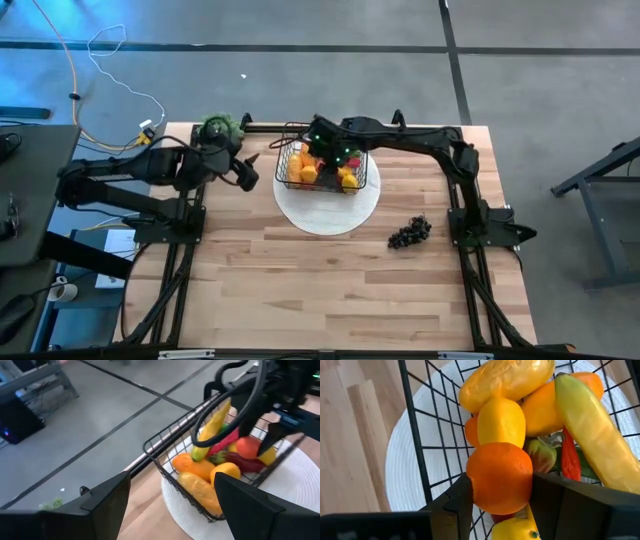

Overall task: Build produce basket
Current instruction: Put the orange into the wire basket, then put the grapes into the wire basket

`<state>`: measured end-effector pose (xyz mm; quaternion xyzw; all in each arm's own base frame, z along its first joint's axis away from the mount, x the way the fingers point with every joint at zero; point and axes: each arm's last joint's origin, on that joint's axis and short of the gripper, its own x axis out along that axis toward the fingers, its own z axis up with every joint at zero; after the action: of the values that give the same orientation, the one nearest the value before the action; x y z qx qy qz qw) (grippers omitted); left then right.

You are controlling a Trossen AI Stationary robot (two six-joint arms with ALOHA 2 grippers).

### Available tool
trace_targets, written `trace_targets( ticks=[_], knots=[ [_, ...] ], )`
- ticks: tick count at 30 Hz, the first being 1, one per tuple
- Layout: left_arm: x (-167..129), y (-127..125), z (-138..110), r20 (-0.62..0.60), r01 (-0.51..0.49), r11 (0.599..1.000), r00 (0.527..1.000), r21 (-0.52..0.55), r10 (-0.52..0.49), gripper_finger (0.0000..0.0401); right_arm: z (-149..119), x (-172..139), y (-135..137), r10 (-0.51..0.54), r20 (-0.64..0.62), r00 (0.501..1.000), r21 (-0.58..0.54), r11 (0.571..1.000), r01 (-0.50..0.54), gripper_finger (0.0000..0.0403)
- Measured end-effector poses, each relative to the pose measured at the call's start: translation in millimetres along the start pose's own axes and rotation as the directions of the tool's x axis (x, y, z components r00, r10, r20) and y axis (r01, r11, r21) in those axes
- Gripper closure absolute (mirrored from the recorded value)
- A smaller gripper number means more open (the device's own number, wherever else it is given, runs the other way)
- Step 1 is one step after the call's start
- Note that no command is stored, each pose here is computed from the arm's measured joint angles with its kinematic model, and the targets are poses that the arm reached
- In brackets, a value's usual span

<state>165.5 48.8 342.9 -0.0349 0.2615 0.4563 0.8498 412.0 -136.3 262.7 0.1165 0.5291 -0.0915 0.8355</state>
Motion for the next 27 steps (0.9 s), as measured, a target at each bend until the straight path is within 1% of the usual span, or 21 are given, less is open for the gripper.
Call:
trace_targets(
  ticks=[6,8,13,15,17,21,27],
  knots=[
    [9.1,10.5,5.9,0.004,-0.026,0.997,1.000,-0.072,0.026,0.0121,0.3,-1.2,-10.0,0.020,0.007,1.000,0.015,1.000,-0.020,0.0275],
    [11.6,13.5,7.6,0.006,-0.029,0.995,1.000,-0.093,0.030,0.0121,0.3,-1.3,-10.7,0.030,0.007,1.000,0.017,0.999,-0.030,0.0255],
    [16.1,20.1,8.9,-0.005,-0.044,0.992,0.999,-0.120,0.044,0.0121,0.4,-1.3,-10.3,0.031,0.008,0.999,0.016,0.999,-0.031,0.0184],
    [17.3,22.1,9.1,-0.008,-0.053,0.991,0.999,-0.126,0.052,0.0121,0.3,-1.3,-10.1,0.038,0.007,0.999,0.016,0.999,-0.039,0.0164],
    [18.2,23.8,9.2,-0.011,-0.062,0.989,0.998,-0.131,0.061,0.0121,0.0,-1.3,-9.5,0.061,0.004,0.998,0.017,0.998,-0.061,0.0152],
    [20.1,27.3,9.5,-0.016,-0.082,0.986,0.997,-0.145,0.080,0.0121,-1.1,-1.7,-12.4,0.063,-0.005,0.998,0.030,0.998,-0.063,0.0148],
    [22.3,31.7,9.7,-0.023,-0.107,0.980,0.994,-0.167,0.105,0.0121,-6.7,-10.5,-19.9,0.057,-0.043,0.997,0.067,0.996,-0.054,0.0165]
  ],
)
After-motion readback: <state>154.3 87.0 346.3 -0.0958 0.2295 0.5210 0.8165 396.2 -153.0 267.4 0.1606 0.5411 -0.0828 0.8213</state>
